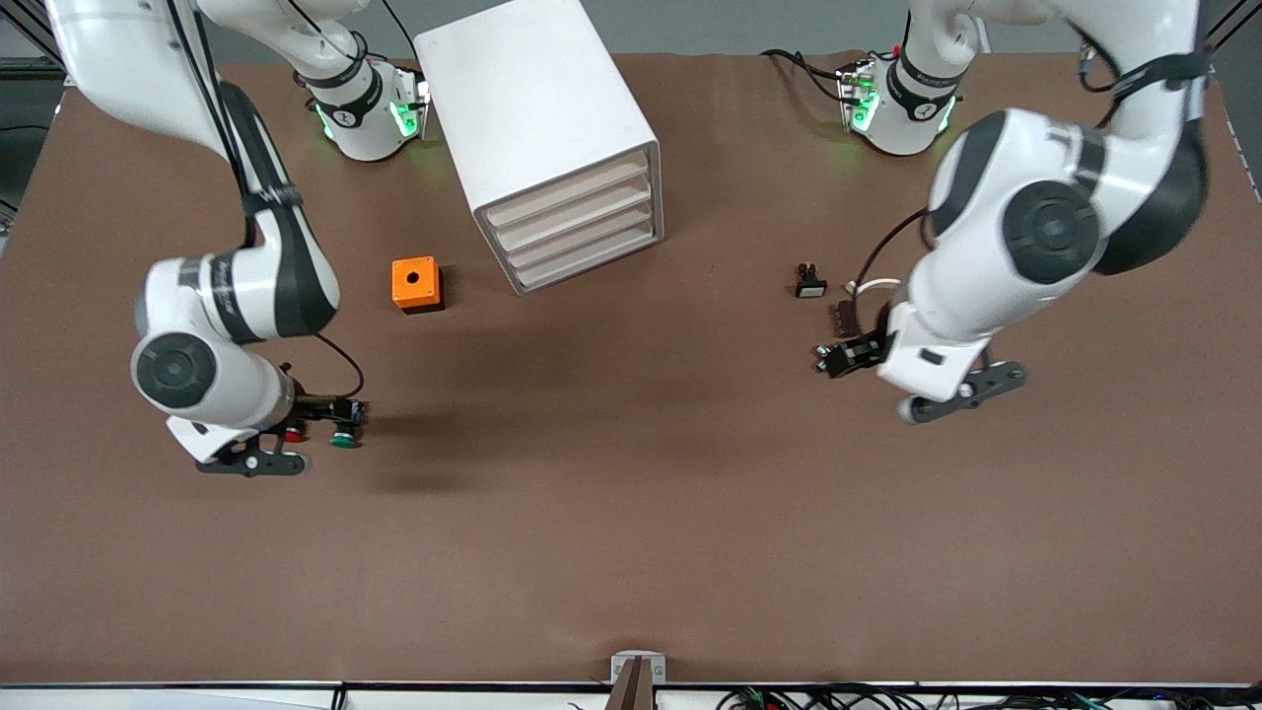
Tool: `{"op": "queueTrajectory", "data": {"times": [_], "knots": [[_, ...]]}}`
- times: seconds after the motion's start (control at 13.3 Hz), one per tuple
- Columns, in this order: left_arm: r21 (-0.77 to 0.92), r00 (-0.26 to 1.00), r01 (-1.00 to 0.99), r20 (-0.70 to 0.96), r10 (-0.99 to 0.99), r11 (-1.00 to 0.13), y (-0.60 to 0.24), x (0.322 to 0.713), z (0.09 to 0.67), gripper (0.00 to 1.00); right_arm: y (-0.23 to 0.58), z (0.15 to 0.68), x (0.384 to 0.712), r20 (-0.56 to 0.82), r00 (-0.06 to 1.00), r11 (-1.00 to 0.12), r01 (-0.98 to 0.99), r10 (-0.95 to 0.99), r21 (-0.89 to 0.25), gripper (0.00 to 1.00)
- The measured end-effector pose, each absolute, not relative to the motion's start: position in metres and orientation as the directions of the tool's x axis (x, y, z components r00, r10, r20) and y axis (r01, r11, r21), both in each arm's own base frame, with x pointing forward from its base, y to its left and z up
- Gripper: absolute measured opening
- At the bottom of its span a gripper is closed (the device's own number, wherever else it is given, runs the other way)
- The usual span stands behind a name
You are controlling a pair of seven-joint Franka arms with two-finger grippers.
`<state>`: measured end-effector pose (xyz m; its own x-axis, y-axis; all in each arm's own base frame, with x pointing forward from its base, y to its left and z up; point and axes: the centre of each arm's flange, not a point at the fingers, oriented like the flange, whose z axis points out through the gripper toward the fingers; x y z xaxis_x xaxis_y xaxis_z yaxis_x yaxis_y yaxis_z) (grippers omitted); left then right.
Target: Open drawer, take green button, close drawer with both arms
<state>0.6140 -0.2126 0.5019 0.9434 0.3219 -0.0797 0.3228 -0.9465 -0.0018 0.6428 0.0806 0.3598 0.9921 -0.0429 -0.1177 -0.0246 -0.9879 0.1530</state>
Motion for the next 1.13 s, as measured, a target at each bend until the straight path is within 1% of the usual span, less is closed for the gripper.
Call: {"op": "queueTrajectory", "data": {"times": [0.23,0.38,0.53,0.75,0.9,1.13], "knots": [[0.015,0.961,0.272,-0.066,0.270,-0.962,-0.166,0.603,0.551,1.00,0.082,0.436,0.622,-0.092,0.995,-0.992,-0.015,-0.027,0.129,1.00],[0.016,0.969,0.237,-0.070,0.236,-0.971,-0.138,0.589,0.580,1.00,0.081,0.468,0.609,-0.097,0.995,-0.995,-0.012,-0.022,0.103,1.00],[0.020,0.973,0.223,-0.068,0.221,-0.975,-0.109,0.577,0.605,1.00,0.078,0.493,0.601,-0.100,0.995,-0.995,-0.013,-0.023,0.097,1.00],[0.021,0.974,0.221,-0.065,0.219,-0.975,-0.089,0.557,0.633,1.00,0.067,0.531,0.593,-0.098,0.995,-0.996,-0.001,-0.009,0.084,1.00],[0.022,0.977,0.204,-0.066,0.203,-0.979,-0.072,0.548,0.644,1.00,0.040,0.551,0.590,-0.100,0.995,-0.999,0.013,0.010,0.038,1.00],[0.027,0.983,0.165,-0.080,0.162,-0.986,-0.023,0.542,0.641,1.00,-0.014,0.557,0.588,-0.118,0.993,-1.000,0.014,0.014,0.001,1.00]]}}
